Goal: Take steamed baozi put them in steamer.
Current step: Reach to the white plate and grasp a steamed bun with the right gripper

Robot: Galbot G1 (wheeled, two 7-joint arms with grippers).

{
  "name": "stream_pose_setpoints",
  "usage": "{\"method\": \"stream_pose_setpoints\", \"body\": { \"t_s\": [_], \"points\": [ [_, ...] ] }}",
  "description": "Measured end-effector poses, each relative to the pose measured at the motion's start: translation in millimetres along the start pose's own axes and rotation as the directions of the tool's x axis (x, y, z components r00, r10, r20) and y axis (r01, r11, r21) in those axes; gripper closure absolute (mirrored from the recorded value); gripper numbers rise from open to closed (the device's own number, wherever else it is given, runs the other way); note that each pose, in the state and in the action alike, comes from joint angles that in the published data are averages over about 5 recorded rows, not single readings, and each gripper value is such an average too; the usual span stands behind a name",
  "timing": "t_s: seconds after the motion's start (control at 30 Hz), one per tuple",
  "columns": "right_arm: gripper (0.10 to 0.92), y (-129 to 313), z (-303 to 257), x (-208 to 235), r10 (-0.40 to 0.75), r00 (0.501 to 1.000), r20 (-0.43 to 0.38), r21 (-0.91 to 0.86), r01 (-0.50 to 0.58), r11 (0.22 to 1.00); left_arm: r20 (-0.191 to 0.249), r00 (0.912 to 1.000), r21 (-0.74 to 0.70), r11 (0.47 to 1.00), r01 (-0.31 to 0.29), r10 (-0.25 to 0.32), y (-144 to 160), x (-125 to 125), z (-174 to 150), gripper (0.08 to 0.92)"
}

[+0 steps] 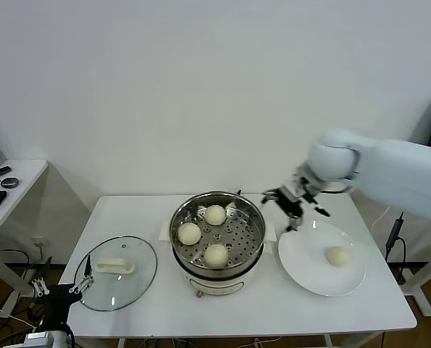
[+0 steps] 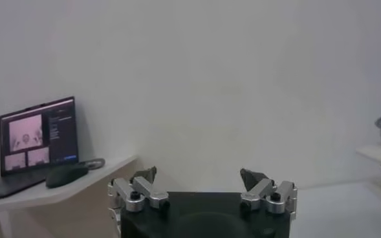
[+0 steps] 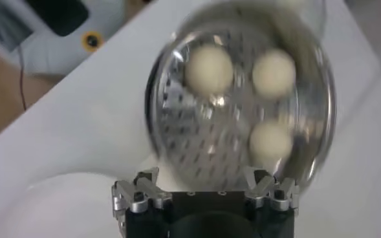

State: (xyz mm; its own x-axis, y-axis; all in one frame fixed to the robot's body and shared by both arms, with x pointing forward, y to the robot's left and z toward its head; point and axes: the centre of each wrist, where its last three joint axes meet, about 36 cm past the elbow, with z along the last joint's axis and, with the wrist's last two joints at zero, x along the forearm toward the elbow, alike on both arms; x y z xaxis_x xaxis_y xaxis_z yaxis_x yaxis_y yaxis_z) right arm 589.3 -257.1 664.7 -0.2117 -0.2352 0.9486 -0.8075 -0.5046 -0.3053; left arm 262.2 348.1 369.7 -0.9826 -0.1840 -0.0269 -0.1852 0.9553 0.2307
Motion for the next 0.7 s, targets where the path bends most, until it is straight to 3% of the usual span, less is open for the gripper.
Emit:
{"method": "stream_pose_setpoints", "body": {
  "t_s": [0.3,0.7],
  "points": [
    [0.2,64,82,-12,-0.028,0.992,-0.122,-0.214,0.001,0.977,-0.008,0.9999,0.007,1.0,-0.012,0.012,-5,-3,3,0.177],
    [0.2,120,155,-62,-0.099,0.98,-0.175,-0.338,0.035,0.941,-0.022,0.9997,-0.002,1.0,-0.005,0.005,-2,0,5,0.177]
  ]
}}
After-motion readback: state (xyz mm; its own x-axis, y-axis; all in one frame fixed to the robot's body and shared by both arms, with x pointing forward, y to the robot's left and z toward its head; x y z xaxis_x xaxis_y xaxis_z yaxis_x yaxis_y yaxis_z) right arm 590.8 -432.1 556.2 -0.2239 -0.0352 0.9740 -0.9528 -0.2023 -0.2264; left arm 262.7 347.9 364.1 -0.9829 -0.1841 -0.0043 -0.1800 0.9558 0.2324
